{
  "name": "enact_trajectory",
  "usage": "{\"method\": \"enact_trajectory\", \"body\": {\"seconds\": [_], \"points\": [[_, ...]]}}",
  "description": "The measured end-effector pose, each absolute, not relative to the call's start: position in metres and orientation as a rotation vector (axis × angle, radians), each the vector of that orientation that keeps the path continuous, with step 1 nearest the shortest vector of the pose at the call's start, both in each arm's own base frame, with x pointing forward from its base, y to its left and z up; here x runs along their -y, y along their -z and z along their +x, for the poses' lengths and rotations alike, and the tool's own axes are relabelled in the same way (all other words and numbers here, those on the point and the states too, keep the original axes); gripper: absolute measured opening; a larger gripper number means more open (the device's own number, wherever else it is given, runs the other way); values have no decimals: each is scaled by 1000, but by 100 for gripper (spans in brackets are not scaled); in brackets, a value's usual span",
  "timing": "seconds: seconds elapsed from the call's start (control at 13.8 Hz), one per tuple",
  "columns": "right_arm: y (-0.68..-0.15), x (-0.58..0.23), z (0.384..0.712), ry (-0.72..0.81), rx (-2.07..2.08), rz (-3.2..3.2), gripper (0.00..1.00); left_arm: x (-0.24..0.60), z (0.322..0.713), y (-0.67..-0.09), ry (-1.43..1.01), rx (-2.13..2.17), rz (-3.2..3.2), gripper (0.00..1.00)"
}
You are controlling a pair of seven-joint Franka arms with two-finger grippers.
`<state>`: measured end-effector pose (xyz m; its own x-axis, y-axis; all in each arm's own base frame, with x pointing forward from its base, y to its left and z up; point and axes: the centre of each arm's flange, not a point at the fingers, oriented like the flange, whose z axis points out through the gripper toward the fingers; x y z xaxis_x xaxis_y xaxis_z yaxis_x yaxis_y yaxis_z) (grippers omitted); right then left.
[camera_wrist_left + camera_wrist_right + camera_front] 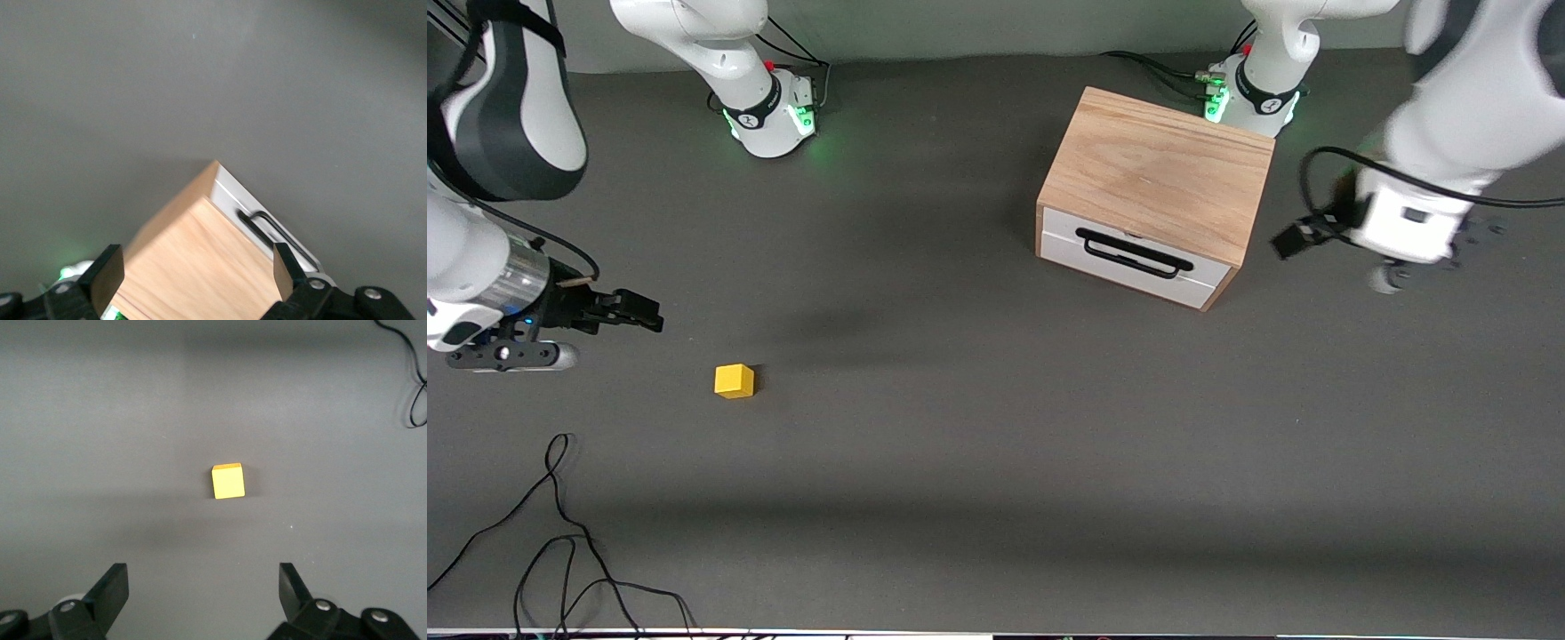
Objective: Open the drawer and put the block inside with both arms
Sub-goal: 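Move the left gripper to the drawer handle while the right gripper approaches the cube, then hook the drawer handle with the left gripper while the right gripper lowers onto the cube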
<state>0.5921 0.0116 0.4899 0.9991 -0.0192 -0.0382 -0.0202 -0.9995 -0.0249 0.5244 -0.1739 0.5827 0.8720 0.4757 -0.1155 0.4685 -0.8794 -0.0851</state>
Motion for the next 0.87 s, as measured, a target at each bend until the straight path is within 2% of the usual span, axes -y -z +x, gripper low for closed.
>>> {"method": "enact_trajectory", "body": {"seconds": [0.58,0.87], "points": [[-414,9,591,-19,9,-3122,100,321,470,-545,-239,1431,-2619,100],[-377,8,589,-10,15,-3122,100,322,489,-517,-249,1516,-2570,100]]}}
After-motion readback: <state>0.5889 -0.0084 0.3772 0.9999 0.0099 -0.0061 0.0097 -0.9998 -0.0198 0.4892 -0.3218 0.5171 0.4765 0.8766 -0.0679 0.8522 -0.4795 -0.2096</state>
